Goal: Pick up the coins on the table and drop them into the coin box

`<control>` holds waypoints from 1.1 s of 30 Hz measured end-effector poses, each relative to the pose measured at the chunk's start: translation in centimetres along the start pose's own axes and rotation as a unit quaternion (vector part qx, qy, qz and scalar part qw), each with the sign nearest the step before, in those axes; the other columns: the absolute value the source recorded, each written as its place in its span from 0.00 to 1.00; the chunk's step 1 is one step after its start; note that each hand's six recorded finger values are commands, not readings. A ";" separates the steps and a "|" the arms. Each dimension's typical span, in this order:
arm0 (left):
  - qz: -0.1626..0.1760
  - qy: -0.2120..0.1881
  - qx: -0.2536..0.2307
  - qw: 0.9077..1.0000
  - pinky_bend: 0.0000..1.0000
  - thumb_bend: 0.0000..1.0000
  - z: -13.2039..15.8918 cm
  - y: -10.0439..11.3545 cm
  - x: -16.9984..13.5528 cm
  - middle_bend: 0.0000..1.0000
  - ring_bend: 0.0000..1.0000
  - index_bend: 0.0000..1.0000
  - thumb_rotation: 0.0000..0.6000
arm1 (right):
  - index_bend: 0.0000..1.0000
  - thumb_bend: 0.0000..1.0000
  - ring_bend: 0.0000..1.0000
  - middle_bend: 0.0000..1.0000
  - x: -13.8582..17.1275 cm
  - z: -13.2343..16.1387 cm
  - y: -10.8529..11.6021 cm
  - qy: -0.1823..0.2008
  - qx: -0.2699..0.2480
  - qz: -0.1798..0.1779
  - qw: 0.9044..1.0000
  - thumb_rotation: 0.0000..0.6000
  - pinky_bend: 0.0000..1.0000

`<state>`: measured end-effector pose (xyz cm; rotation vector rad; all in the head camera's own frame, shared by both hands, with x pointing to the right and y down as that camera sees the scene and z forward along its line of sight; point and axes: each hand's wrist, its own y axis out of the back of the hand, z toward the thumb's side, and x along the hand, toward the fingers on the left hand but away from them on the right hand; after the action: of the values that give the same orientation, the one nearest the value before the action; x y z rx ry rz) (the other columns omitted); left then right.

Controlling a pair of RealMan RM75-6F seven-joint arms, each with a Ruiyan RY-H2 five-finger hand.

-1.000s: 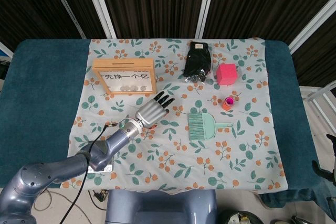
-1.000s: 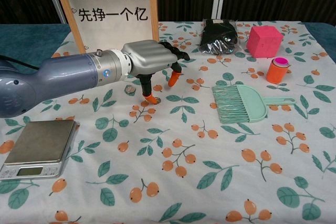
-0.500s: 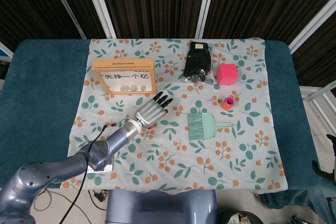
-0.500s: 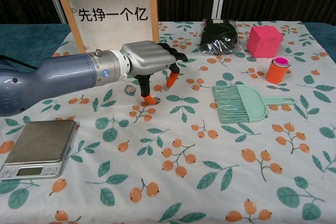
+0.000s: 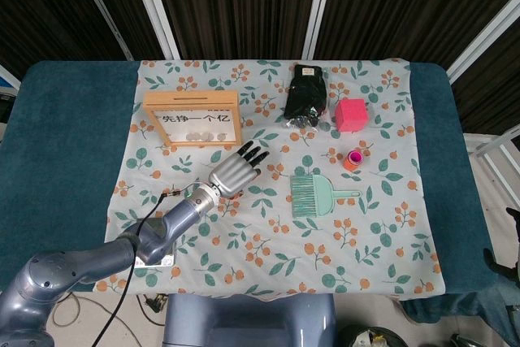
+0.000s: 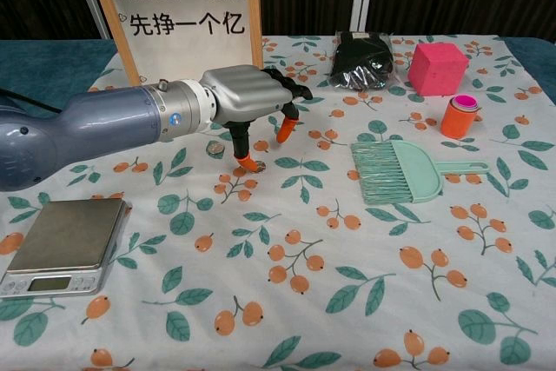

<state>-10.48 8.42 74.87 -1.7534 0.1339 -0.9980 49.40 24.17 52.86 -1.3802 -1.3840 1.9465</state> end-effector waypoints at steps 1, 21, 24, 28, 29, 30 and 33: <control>-0.001 0.000 0.000 1.000 0.00 0.07 0.0 0.0 0.0 0.01 0.00 0.47 1.00 | 0.16 0.39 0.02 0.06 0.0 0.0 0.0 0.000 0.000 0.000 1.000 1.00 0.00; -0.017 0.004 0.006 1.000 0.00 0.07 -0.5 -0.6 -0.1 0.01 0.00 0.46 1.00 | 0.16 0.40 0.02 0.06 0.0 -0.1 0.0 -0.004 0.002 0.000 1.000 1.00 0.00; -0.024 0.006 0.008 1.000 0.00 0.07 -0.7 -0.7 -0.1 0.01 0.00 0.46 1.00 | 0.16 0.39 0.02 0.06 -0.1 -0.1 0.0 -0.004 0.002 0.001 1.000 1.00 0.00; -0.032 0.007 0.013 0.999 0.00 0.07 -0.6 -0.9 0.0 0.01 0.00 0.47 1.00 | 0.16 0.39 0.02 0.06 -0.1 -0.1 -0.1 -0.005 0.002 0.003 1.000 1.00 0.00; -0.035 0.007 0.014 0.999 0.00 0.07 -0.6 -0.9 0.0 0.01 0.00 0.47 1.00 | 0.16 0.39 0.02 0.06 -0.1 -0.1 -0.1 -0.006 0.003 0.003 1.000 1.00 0.00; -0.036 0.006 0.015 0.999 0.00 0.07 -0.5 -1.0 0.0 0.01 0.00 0.47 1.00 | 0.16 0.39 0.02 0.06 -0.1 -0.1 -0.1 -0.006 0.002 0.004 1.000 1.00 0.00; -0.038 0.004 0.017 0.999 0.00 0.07 -0.2 -1.0 0.1 0.01 0.00 0.47 1.00 | 0.16 0.39 0.02 0.06 -0.1 -0.1 -0.1 -0.007 0.002 0.005 1.000 1.00 0.00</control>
<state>-10.91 8.63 75.78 -1.7335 0.0550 -1.0568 49.53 24.17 53.04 -1.3782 -1.3804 1.9677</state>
